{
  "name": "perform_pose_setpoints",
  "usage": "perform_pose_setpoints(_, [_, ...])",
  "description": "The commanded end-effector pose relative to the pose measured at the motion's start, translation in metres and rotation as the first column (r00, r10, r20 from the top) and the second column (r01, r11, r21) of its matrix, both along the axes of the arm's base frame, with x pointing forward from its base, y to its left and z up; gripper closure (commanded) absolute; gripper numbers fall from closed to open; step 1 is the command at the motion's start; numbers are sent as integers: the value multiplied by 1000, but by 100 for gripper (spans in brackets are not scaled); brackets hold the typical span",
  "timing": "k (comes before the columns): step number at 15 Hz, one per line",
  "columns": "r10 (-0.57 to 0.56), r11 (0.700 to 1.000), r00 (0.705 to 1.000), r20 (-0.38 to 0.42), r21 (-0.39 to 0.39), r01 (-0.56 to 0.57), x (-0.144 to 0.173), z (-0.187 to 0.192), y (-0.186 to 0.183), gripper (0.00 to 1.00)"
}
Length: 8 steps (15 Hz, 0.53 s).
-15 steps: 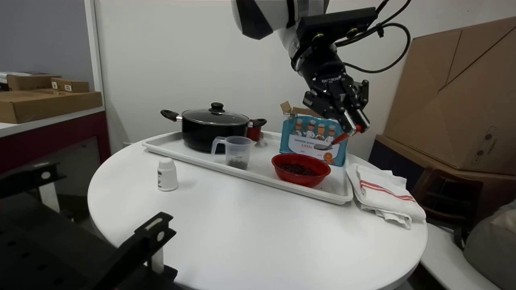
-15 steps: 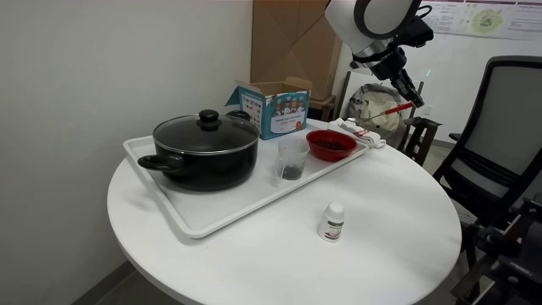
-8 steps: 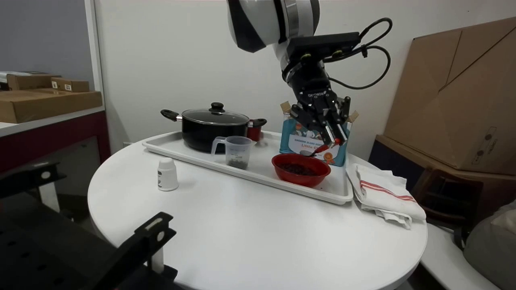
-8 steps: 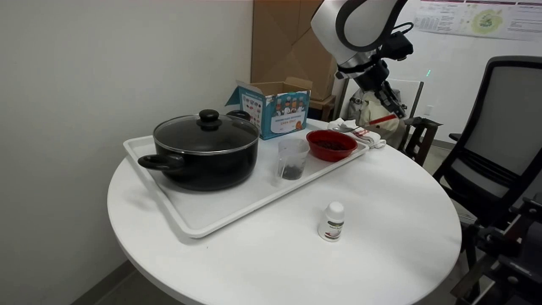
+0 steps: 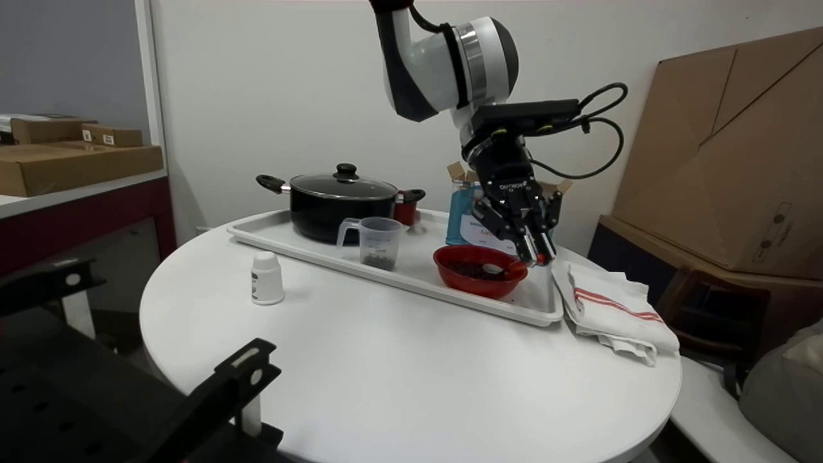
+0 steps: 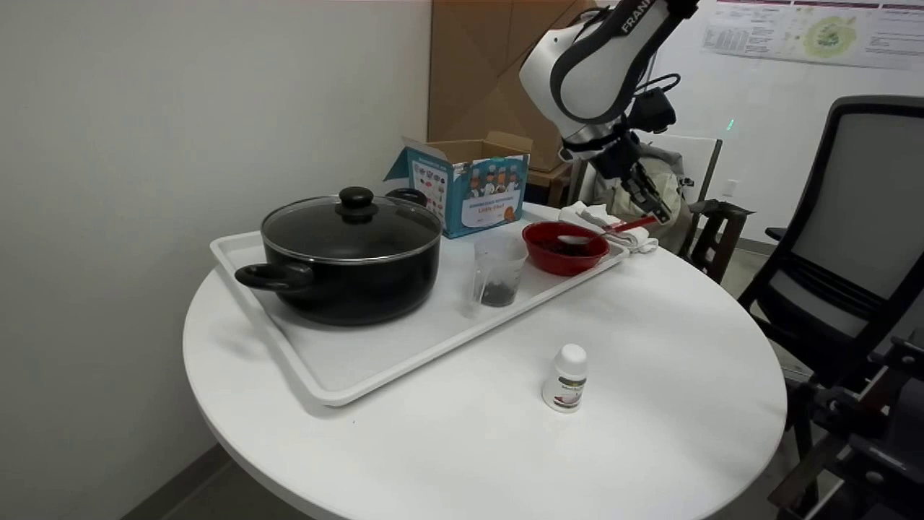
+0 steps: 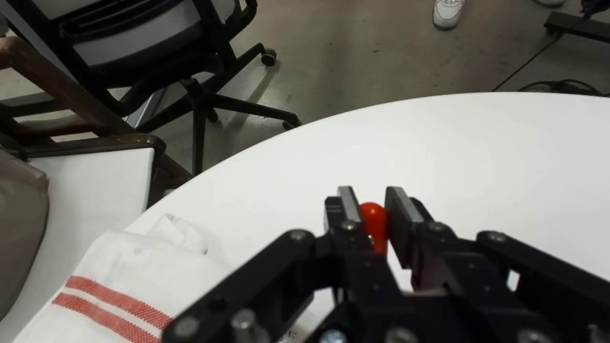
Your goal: Scoop some things from the red bowl and put them into the jug
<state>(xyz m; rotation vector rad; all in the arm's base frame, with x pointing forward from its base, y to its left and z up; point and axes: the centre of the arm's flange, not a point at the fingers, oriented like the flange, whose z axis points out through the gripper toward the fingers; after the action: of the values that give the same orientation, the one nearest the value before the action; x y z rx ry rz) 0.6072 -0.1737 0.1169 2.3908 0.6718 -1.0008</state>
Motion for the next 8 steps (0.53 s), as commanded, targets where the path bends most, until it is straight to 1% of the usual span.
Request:
perform_pose_setpoints(1, [-19, 1000, 999, -44, 13, 19, 28, -21, -4, 90])
perform_pose_setpoints(4, [-21, 1000, 998, -64, 11, 22, 32, -35, -2, 90])
perform_pose_setpoints(8, [-17, 1000, 997, -80, 9, 18, 35, -44, 6, 90])
